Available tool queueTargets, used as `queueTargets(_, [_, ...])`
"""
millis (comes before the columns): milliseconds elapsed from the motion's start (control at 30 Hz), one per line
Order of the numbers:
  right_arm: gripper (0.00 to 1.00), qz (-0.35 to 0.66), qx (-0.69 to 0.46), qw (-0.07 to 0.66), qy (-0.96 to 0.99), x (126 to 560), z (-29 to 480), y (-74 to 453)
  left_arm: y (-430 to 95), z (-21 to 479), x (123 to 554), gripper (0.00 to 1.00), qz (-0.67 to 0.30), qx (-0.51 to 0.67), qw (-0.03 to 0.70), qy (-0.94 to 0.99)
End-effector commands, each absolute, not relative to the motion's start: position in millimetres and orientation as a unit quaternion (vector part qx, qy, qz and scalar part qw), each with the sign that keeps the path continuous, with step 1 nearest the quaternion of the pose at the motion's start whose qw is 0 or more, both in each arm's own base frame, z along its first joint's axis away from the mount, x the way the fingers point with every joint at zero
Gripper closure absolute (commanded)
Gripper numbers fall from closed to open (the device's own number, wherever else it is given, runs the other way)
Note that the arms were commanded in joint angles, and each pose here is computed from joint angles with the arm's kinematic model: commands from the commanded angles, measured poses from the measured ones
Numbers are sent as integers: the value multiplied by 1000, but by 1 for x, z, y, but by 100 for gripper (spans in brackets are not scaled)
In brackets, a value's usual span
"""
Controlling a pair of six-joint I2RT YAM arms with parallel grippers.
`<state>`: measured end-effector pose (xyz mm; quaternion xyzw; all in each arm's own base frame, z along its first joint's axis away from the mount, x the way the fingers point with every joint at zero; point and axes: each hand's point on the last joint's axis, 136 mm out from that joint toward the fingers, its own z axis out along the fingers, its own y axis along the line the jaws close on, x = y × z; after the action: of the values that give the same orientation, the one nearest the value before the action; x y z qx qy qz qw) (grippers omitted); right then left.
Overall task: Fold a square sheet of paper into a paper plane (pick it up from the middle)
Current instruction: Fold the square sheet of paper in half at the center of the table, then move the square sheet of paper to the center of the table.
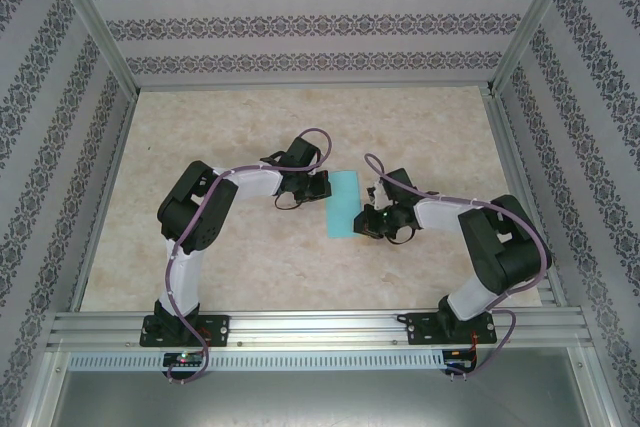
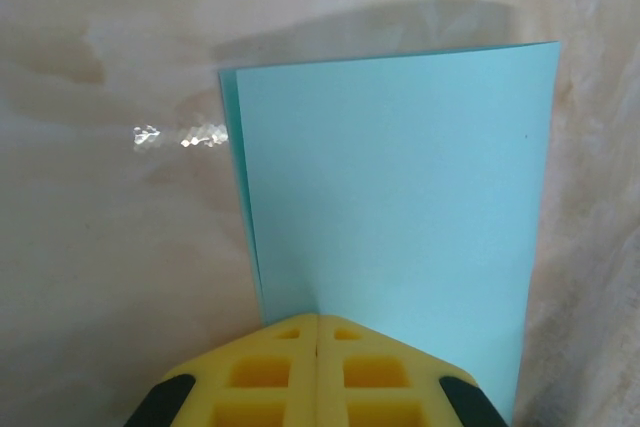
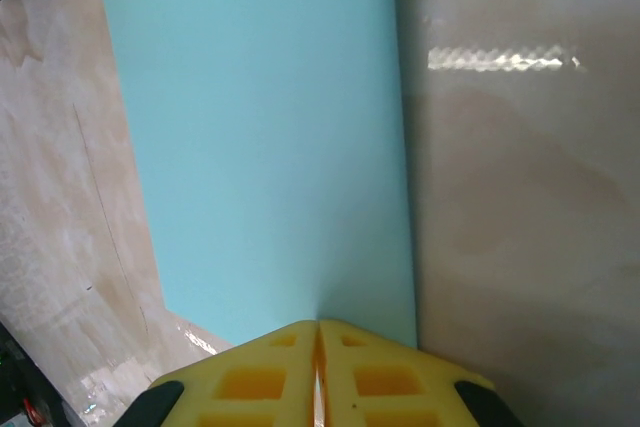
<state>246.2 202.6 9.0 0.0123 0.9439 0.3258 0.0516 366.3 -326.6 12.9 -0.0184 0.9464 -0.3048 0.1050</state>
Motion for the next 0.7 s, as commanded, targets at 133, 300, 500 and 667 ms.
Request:
queueTargets(133, [90,277,58,-18,959,216,-18,185,-277,-67,315,100,-178,-24,6,984])
queueTargets(300, [89,300,79,12,950,235,-6,212,-304,-2,349,94,-228,12,67,971])
queueTargets(500, [89,311,131,40,940,254,-8,243,-298,49,374,84,-235,-13,137,962])
queueTargets(667, [89,347,142,65,925,275,7,286,-271,59,368,83,-231,-51,165,958])
